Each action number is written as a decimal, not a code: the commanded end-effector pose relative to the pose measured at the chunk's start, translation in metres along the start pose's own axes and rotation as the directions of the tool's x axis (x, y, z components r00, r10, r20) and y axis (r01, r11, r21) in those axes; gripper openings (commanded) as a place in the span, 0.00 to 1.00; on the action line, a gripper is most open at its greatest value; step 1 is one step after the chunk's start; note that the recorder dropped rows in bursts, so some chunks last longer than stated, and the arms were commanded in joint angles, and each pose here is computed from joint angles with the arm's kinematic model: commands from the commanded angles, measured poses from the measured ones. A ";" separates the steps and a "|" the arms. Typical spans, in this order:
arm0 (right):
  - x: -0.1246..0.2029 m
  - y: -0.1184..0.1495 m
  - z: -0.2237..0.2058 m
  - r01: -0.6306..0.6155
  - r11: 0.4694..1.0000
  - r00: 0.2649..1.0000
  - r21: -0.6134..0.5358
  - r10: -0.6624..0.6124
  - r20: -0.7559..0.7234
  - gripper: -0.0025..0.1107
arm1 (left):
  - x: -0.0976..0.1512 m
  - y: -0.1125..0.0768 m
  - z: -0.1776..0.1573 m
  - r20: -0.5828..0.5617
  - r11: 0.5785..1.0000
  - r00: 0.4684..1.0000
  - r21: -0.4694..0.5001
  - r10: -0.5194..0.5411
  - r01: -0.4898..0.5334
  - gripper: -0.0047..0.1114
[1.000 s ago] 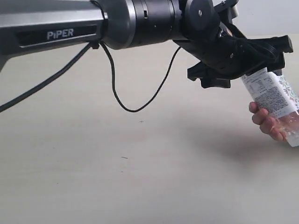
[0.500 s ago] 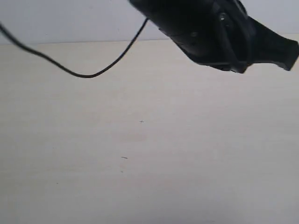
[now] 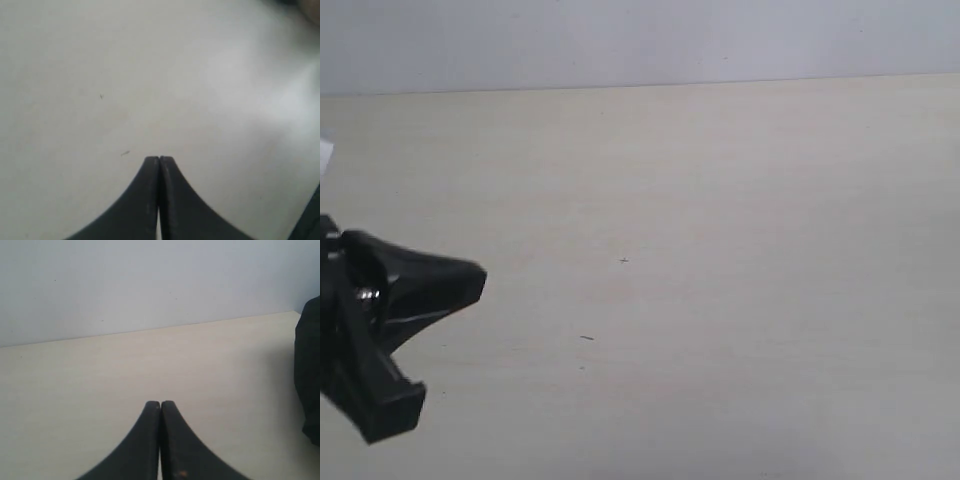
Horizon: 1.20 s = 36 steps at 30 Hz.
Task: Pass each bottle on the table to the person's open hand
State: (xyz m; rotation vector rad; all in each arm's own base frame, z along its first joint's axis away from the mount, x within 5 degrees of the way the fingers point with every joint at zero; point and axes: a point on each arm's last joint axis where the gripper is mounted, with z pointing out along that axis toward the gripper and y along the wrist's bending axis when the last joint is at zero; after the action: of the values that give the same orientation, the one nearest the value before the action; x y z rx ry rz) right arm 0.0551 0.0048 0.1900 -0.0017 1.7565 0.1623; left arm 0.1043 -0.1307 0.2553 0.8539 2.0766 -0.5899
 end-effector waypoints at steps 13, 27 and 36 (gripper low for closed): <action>0.000 0.000 0.000 0.004 1.000 1.000 -0.004 -0.004 0.009 0.02 | 0.019 0.021 -0.013 -0.090 0.994 0.996 -0.101 0.028 -0.037 0.05; 0.000 0.000 0.000 0.004 1.000 1.000 -0.004 -0.004 0.009 0.02 | 0.026 0.092 -0.074 0.239 0.740 0.935 -0.572 -0.262 0.354 0.05; 0.000 0.000 0.000 0.004 1.000 1.000 -0.004 -0.004 0.009 0.02 | 0.056 0.054 -0.108 0.468 0.682 0.880 -0.616 -0.085 0.394 0.05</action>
State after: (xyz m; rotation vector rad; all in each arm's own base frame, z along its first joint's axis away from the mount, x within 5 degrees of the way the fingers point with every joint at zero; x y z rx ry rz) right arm 0.0551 0.0048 0.1900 -0.0017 1.7565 0.1623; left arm 0.0788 -0.0031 0.2678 -0.0047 1.8857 -0.0469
